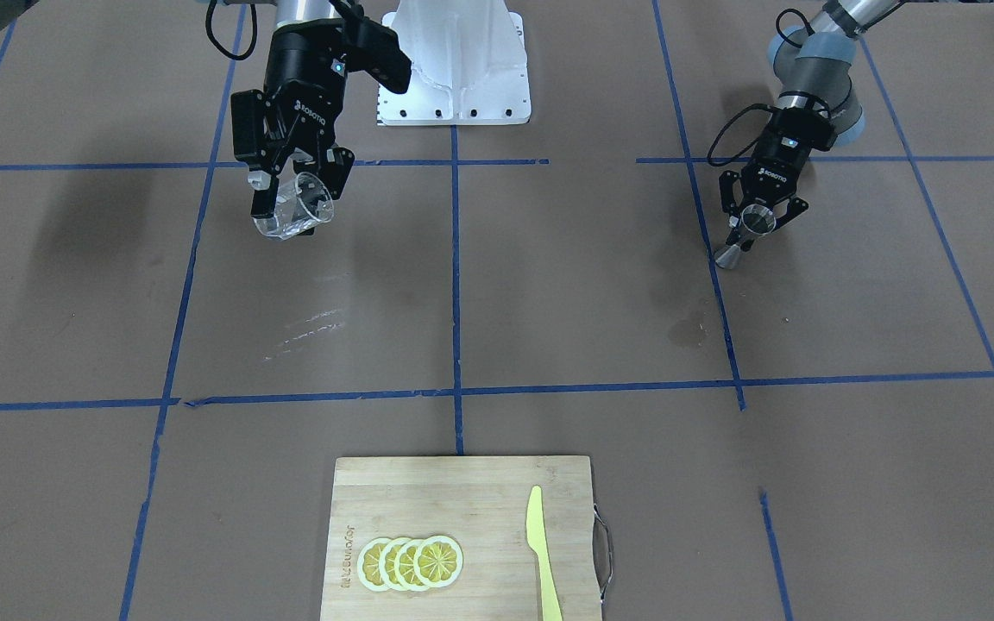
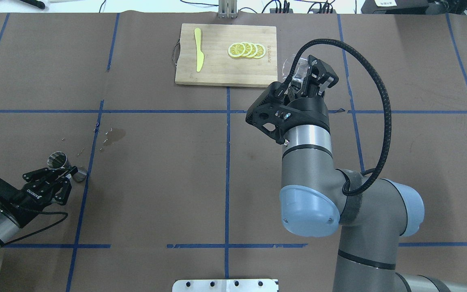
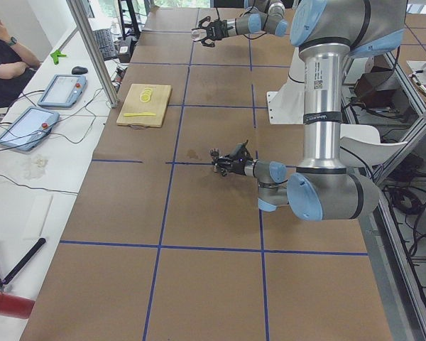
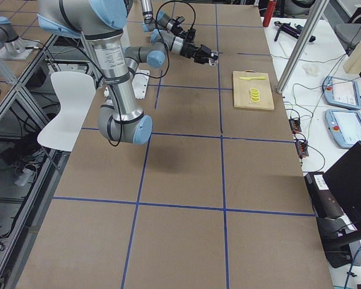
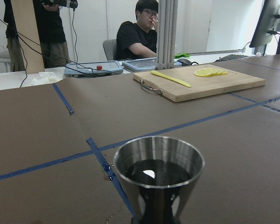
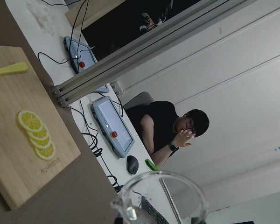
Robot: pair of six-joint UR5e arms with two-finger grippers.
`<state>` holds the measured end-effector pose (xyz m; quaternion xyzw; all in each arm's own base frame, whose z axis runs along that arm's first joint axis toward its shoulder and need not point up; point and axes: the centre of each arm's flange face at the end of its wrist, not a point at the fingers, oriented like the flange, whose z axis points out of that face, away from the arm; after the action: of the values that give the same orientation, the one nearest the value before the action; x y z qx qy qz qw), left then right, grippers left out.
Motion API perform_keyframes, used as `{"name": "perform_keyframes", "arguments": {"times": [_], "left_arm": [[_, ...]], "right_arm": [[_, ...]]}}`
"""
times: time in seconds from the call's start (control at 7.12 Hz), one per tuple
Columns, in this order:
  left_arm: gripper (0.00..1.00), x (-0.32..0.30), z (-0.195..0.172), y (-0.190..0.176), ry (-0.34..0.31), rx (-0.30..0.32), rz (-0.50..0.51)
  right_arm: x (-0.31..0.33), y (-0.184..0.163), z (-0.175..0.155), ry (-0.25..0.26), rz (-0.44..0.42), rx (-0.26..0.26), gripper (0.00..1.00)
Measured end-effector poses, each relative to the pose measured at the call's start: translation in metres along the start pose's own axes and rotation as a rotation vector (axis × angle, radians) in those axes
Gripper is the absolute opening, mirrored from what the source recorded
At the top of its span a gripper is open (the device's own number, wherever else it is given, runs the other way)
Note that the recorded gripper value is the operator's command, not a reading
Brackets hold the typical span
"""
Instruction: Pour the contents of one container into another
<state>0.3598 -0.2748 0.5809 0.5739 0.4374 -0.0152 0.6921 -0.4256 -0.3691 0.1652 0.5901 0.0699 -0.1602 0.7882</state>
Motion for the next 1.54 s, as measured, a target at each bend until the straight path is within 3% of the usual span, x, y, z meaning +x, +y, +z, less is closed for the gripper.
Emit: {"name": "perform_keyframes", "arguments": {"times": [0.28, 0.56, 0.84, 1.54], "left_arm": [[0.38, 0.000, 0.000, 0.001, 0.000, -0.002, 0.002], [0.66, -0.001, 0.000, 0.001, 0.001, -0.002, 0.000], [1.00, -0.001, 0.000, 0.001, 0.001, -0.001, -0.001], [1.00, 0.002, -0.005, -0.017, 0.013, 0.041, -0.039]], "right_arm": [[0.000, 0.000, 0.000, -0.001, 0.000, 0.000, 0.00], [0.000, -0.001, -0.001, -0.003, 0.001, 0.001, 0.00], [0.000, -0.001, -0.001, -0.003, 0.001, 0.001, 0.00], [0.003, -0.002, -0.003, -0.003, 0.008, 0.005, 0.00]]}}
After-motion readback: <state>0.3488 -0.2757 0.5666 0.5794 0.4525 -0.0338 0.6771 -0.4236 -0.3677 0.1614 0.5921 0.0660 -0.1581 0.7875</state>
